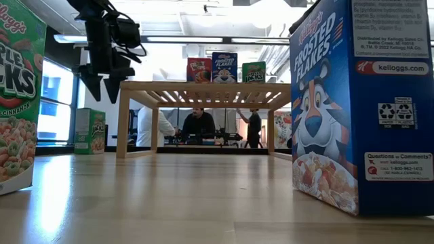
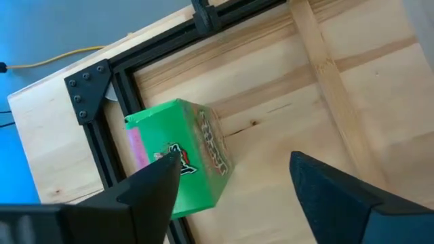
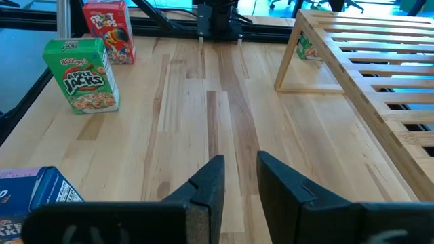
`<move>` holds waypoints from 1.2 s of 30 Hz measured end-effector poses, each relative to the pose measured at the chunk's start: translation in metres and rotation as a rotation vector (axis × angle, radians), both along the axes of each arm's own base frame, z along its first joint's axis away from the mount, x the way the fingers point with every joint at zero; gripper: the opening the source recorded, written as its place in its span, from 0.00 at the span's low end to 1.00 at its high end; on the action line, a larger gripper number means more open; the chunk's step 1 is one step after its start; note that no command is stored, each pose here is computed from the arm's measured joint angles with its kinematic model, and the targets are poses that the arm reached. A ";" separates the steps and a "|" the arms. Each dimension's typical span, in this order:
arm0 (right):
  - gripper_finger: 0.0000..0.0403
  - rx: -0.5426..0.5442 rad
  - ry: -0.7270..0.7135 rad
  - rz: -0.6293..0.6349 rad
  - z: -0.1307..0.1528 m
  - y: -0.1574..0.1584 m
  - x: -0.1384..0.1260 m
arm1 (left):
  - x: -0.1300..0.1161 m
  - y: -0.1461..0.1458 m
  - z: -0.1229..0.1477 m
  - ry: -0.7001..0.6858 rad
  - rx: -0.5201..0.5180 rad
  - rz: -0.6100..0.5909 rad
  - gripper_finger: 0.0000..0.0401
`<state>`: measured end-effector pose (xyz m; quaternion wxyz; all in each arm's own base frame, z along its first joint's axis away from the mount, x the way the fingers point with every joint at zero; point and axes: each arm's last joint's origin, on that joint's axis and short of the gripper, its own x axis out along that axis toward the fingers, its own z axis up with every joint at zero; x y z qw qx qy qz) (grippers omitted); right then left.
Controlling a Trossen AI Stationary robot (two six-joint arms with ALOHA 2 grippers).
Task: Stack cereal on shelf
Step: Put the top green cereal box aligned with the other green cereal box on the shelf
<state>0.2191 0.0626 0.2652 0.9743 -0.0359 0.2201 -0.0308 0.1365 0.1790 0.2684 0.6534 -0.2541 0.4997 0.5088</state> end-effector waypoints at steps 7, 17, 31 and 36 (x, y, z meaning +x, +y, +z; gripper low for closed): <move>0.19 -0.001 0.000 0.000 0.000 0.000 0.000 | -0.002 -0.001 0.000 0.011 0.003 0.066 0.75; 0.19 0.004 0.000 -0.002 0.000 0.000 0.000 | 0.003 0.014 -0.022 0.142 -0.037 0.114 0.76; 0.19 0.008 0.003 0.003 0.000 0.000 0.000 | 0.007 0.019 -0.032 0.209 -0.023 0.157 0.76; 0.19 0.009 0.004 0.005 0.000 0.000 0.000 | 0.005 0.018 -0.037 0.225 -0.035 0.142 0.76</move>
